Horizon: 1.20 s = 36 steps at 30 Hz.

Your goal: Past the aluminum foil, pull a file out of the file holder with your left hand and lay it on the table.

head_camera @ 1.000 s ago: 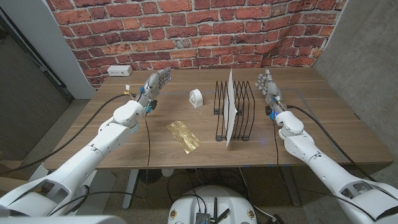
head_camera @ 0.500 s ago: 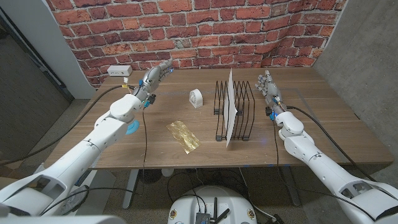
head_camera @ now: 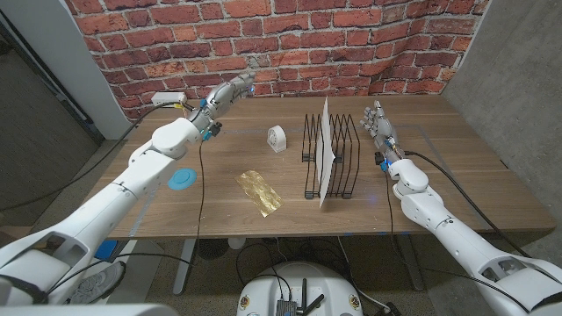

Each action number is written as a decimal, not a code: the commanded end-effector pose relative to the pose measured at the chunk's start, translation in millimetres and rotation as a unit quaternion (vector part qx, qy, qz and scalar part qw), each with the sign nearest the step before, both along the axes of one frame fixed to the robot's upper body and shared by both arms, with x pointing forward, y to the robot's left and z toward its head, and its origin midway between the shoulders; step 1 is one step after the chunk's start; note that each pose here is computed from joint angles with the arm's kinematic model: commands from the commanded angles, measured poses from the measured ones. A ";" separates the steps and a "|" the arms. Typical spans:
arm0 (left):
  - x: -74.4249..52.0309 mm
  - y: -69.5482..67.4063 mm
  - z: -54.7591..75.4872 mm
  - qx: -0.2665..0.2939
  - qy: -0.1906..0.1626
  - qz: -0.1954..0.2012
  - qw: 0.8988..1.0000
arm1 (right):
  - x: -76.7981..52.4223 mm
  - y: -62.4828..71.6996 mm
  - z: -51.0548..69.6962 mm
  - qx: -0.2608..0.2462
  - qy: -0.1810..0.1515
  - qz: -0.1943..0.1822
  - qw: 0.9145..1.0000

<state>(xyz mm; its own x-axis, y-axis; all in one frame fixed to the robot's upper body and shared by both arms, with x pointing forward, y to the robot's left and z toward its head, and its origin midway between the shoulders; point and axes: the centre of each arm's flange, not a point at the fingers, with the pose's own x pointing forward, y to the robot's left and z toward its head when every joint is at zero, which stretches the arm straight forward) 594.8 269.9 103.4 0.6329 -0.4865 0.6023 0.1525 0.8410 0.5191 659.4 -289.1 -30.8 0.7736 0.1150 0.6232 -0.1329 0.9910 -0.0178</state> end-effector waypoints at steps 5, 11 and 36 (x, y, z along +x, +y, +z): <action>-20.0 -20.9 35.2 0.097 -0.033 -0.024 0.994 | -3.7 -0.5 4.0 -0.002 -0.005 0.002 1.000; -27.9 -27.5 45.9 0.133 -0.050 -0.024 0.990 | -5.3 -1.8 4.6 -0.003 -0.006 0.001 1.000; -42.4 -70.5 101.9 0.297 -0.122 -0.077 0.944 | -20.7 -1.9 0.5 -0.019 -0.002 -0.007 1.000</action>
